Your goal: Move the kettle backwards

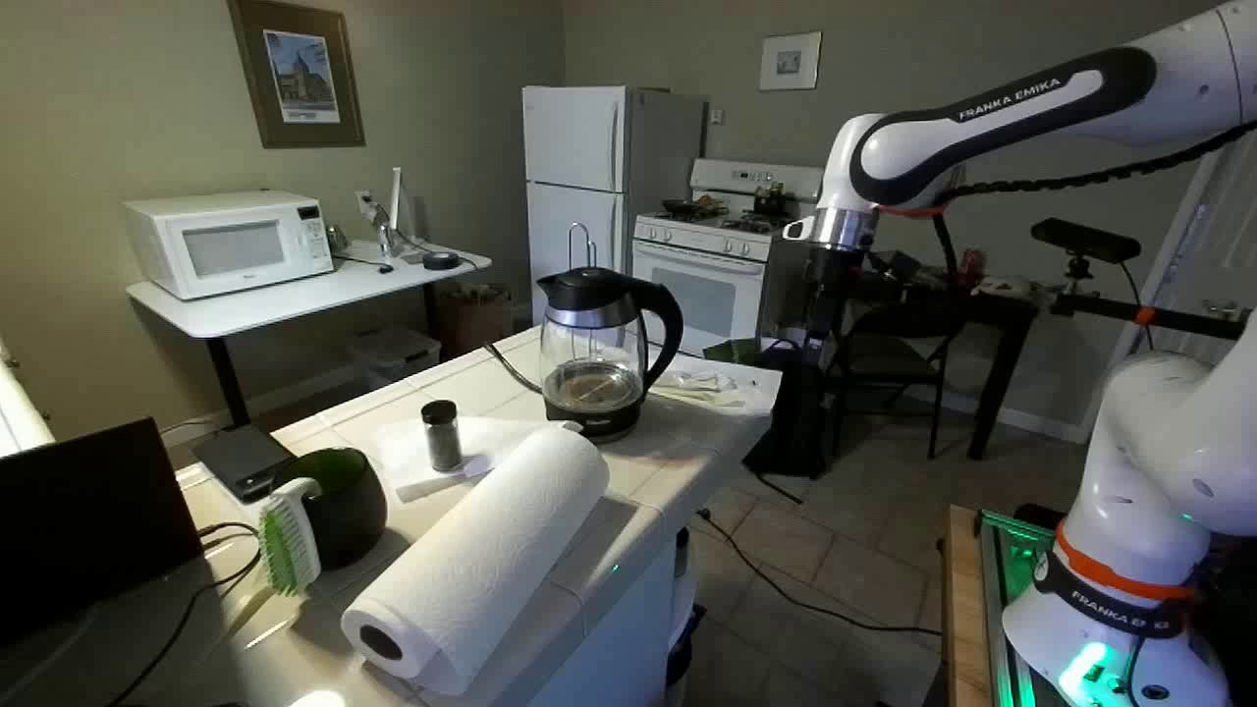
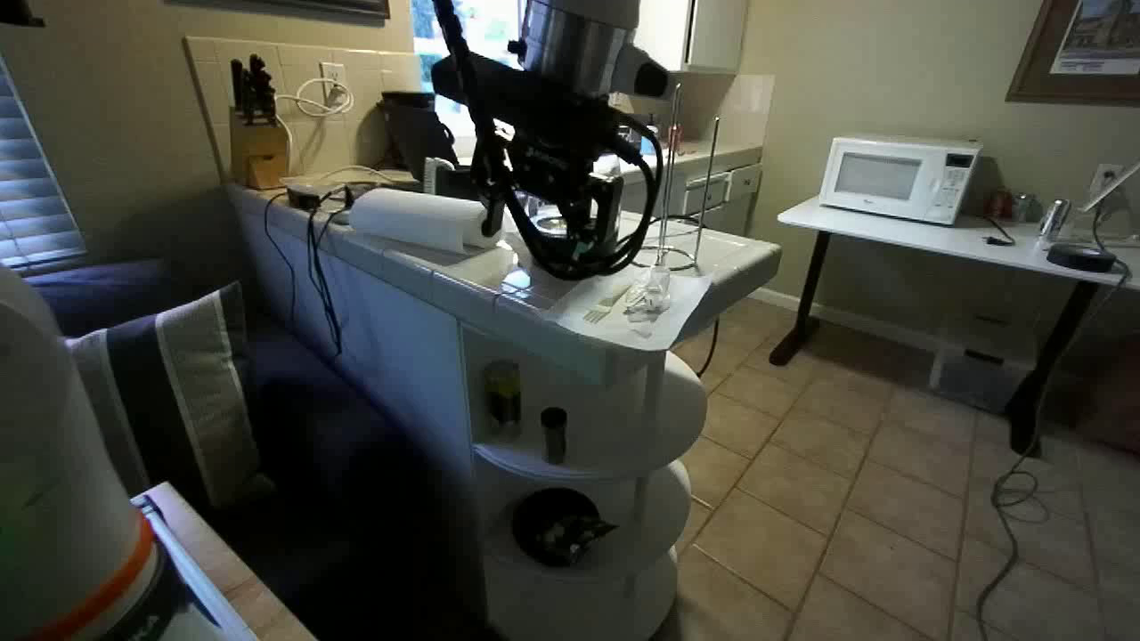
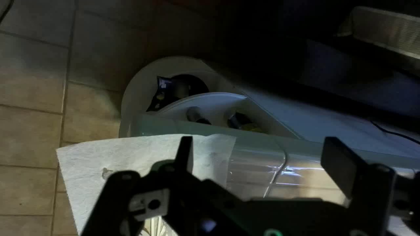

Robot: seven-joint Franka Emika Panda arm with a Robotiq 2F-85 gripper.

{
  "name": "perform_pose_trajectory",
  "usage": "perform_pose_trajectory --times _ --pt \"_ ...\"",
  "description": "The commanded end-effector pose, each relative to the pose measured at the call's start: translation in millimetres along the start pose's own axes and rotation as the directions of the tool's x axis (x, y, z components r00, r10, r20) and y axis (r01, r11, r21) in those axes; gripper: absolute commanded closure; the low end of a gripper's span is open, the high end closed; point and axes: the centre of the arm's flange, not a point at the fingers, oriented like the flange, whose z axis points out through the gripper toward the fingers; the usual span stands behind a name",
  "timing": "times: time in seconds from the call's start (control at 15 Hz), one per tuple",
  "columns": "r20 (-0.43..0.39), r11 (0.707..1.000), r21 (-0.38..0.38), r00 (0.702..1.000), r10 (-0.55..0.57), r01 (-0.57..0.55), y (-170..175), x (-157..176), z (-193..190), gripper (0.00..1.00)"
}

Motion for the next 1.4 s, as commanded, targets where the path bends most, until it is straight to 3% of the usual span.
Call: perform_pose_trajectory --times 0.0,0.6,1.07,1.2,1.33 --pt "0.0 1.0 0.0 1.0 0.0 0.0 0.0 0.0 0.0 0.0" --pt "0.0 1.0 0.0 1.0 0.0 0.0 0.0 0.0 0.0 0.0" --pt "0.046 0.992 -0.128 0.999 0.017 -0.011 -127.7 7.0 49.7 0.0" --pt "0.002 0.982 -0.187 1.0 0.026 -0.026 -152.4 14.5 65.9 0.0" --pt "-0.061 0.971 -0.239 0.997 -0.048 0.032 -168.3 23.7 80.0 0.0"
